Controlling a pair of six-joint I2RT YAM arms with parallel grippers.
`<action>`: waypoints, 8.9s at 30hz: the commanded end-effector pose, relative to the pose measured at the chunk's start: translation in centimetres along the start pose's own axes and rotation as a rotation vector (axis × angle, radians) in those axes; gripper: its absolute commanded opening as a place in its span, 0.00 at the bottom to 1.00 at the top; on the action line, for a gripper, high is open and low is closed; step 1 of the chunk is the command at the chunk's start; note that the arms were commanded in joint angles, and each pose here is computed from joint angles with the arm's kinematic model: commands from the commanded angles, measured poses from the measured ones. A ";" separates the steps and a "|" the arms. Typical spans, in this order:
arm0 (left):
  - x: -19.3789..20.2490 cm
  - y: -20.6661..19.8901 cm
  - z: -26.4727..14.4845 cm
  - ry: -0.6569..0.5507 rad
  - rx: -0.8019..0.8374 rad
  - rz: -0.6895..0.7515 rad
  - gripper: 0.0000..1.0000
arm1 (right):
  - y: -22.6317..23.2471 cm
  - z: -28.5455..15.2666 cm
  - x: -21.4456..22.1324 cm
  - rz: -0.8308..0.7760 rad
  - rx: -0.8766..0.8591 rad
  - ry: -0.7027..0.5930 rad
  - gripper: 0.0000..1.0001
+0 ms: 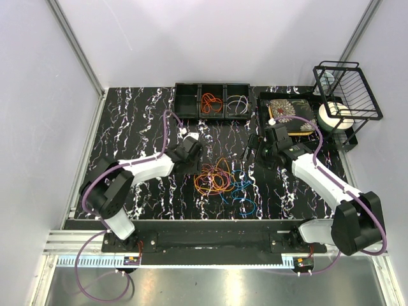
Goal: Untangle the cables
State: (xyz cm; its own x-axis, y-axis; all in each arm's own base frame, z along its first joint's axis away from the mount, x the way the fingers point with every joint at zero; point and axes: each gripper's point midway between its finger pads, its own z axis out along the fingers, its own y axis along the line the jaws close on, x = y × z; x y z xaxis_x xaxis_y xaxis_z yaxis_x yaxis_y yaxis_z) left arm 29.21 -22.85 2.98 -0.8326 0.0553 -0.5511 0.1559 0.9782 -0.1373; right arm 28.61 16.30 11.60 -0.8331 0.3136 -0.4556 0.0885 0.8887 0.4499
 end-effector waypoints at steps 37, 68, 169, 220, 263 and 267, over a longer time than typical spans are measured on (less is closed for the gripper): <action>-22.1 -4.9 -31.5 -0.675 0.316 0.023 0.00 | 1.8 -2.3 -2.1 -0.008 -0.067 -0.090 1.00; -24.2 -6.0 -40.9 -0.931 0.543 -0.048 0.00 | 11.3 -8.6 0.2 -0.088 -0.697 -0.075 0.98; -22.4 -6.7 -38.3 -0.825 0.730 0.178 0.00 | 14.4 -14.6 -4.2 -0.235 -0.552 -0.209 0.88; -20.9 -12.3 -37.8 -0.728 1.161 0.168 0.00 | 22.7 -19.2 -2.0 -0.253 -1.135 0.013 0.35; -3.1 10.2 -22.1 -0.305 -0.064 -0.091 0.99 | 25.9 -27.3 -20.8 -0.295 -0.685 -0.620 0.00; -2.4 10.6 -22.8 -0.343 -0.053 -0.121 0.99 | 26.6 -26.9 -23.6 -0.297 -0.632 -0.664 0.00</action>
State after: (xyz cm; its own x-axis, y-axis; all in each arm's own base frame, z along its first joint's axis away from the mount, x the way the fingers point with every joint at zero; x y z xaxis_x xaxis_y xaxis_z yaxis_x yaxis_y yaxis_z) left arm 20.73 -8.81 20.08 -0.6801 -0.0772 -0.7290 0.0588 0.9855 -0.1593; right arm 33.01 24.98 54.88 -0.3377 0.4132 -0.8457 -0.6292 0.5691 0.5293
